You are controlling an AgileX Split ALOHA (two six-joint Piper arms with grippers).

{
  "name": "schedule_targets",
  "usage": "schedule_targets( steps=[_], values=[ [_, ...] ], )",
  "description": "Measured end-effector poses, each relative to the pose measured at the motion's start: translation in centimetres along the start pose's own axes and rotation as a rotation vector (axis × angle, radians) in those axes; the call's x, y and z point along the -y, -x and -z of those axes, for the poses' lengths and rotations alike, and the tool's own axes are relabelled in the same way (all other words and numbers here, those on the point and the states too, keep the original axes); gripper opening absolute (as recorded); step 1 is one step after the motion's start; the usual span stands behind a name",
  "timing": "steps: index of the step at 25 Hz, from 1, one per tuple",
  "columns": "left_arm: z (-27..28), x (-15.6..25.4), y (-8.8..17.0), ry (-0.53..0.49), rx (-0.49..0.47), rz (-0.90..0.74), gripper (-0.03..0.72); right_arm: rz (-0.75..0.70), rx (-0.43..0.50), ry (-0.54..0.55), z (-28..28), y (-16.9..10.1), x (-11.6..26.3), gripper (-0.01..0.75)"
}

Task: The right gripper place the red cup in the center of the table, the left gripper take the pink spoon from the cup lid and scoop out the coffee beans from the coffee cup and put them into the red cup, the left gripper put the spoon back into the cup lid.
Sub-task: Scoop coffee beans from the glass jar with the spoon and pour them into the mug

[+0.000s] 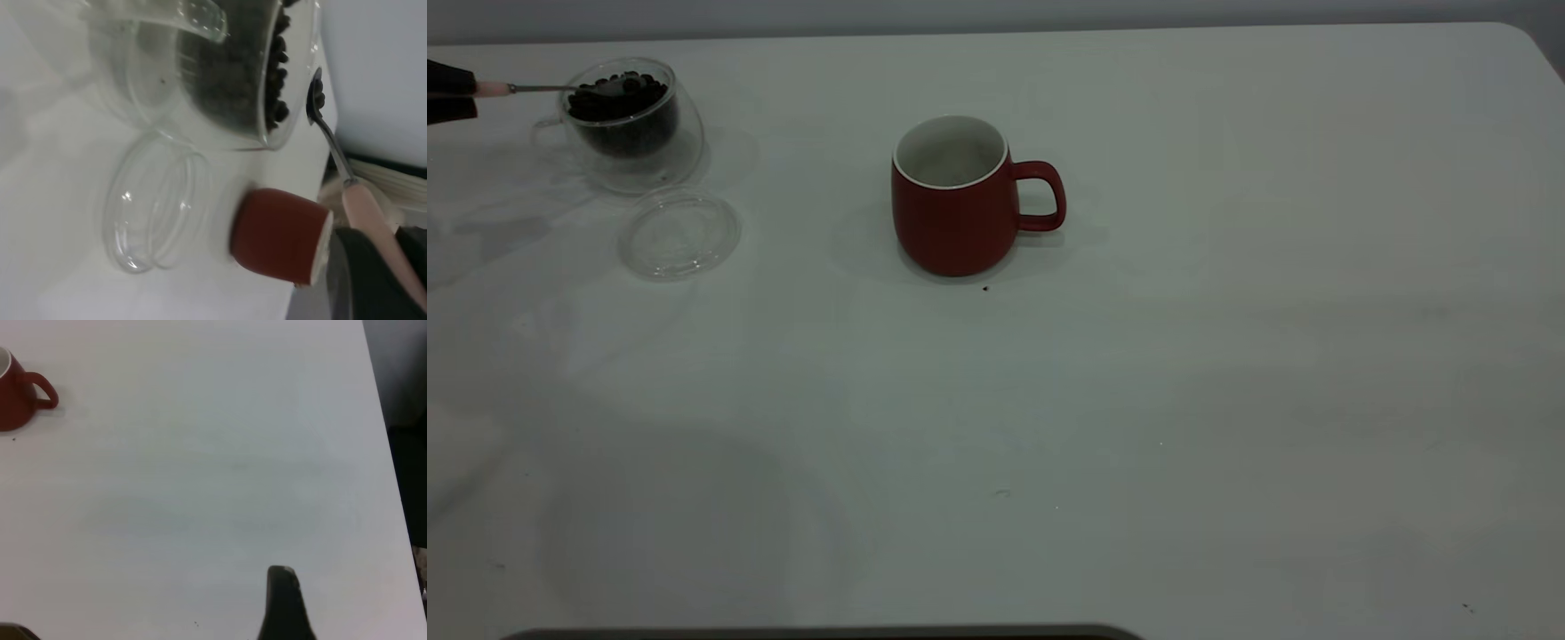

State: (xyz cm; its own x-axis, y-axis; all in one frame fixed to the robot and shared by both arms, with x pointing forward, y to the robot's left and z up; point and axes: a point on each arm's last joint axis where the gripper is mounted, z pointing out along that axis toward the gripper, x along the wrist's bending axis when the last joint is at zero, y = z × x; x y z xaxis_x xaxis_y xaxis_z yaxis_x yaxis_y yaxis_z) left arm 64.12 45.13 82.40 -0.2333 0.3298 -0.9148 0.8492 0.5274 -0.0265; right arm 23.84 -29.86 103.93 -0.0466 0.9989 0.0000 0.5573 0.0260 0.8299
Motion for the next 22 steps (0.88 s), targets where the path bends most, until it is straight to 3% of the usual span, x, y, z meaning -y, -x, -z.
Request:
schedule_targets(
  steps=[11,22],
  values=[
    [-0.3,0.0,0.5,0.003,0.039,-0.014,0.123,0.0,0.0,0.0,0.0,0.0,0.0,0.557],
    [-7.5,2.4,3.7,-0.167,0.041,-0.085,0.123,0.0,0.0,0.0,0.0,0.0,0.0,0.557]
  ],
)
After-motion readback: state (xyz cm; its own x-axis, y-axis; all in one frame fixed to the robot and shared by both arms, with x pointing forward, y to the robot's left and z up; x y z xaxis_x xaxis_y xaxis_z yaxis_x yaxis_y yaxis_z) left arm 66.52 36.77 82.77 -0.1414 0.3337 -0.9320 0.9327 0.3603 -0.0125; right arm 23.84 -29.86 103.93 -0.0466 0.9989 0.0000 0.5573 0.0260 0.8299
